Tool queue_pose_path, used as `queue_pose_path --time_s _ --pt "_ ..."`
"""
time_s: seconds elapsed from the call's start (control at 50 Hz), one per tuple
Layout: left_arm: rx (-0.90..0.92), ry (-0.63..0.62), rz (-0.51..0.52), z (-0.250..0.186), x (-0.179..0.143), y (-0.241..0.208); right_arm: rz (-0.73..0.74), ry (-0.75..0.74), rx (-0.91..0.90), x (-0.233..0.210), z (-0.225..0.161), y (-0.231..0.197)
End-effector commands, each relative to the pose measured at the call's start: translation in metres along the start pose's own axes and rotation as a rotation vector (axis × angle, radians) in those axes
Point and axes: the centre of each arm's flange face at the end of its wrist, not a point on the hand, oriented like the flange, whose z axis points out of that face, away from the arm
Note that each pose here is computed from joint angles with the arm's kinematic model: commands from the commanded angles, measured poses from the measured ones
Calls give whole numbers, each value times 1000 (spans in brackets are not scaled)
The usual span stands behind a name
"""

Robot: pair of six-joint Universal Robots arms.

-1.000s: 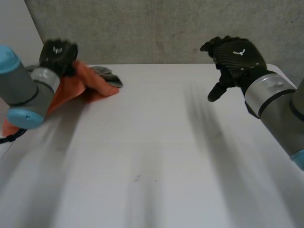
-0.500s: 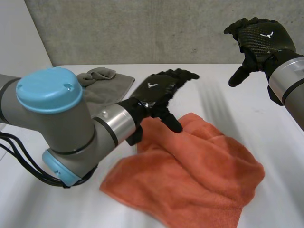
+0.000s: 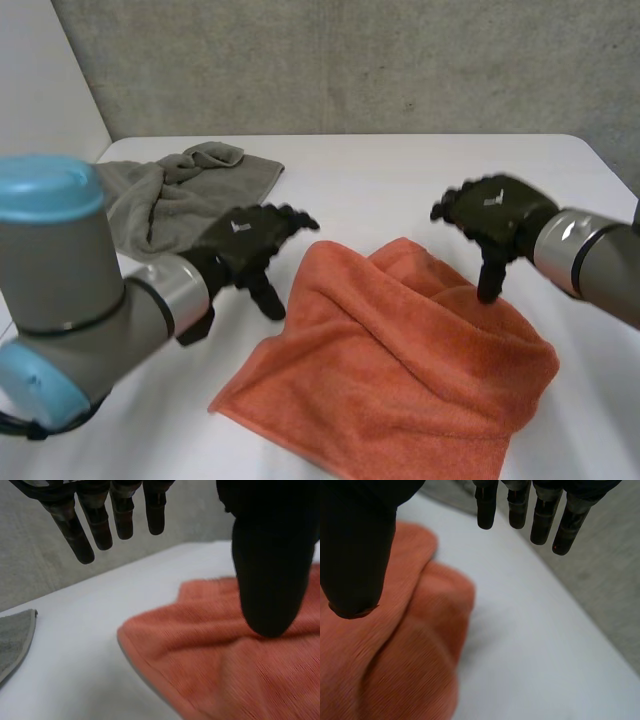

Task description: Fold the laundry.

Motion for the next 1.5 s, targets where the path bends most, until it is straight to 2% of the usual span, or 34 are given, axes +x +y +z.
queue_pose_path --time_s 0.02,0.18,0.4,0.5,0.58,0.7,0.82,0.84,0.92,1.02,1.1,1.28,1.38,1.5 --pt "-81 5 153 -25 44 28 -11 -58 -70 -19 7 34" --pt "-157 5 218 -33 54 53 -106 -72 -122 -27 9 65" --pt "-170 -67 293 1 44 78 -138 -21 -68 -33 24 83" --pt "-136 -100 349 13 39 76 -133 -5 -61 -31 32 89" --pt "-45 -145 380 24 34 54 -153 29 -24 -21 37 80" --pt "223 -245 400 46 24 -24 -157 165 124 16 53 38" --pt "461 -372 388 43 -1 -103 26 402 410 81 51 -38" --pt "527 -410 377 36 -6 -124 48 413 440 85 49 -45" --pt "662 -460 360 10 -8 -160 120 424 562 97 34 -76" --pt "660 -448 359 -7 -3 -154 113 391 640 88 8 -102" --pt "614 -418 362 -19 6 -138 123 299 564 64 10 -90" --pt "536 -344 379 -33 21 -106 196 84 104 10 12 -16" --pt "447 -219 412 -22 25 -72 219 15 1 -14 3 14" --pt "287 -139 401 18 -12 -25 293 -101 -56 -53 -15 42"
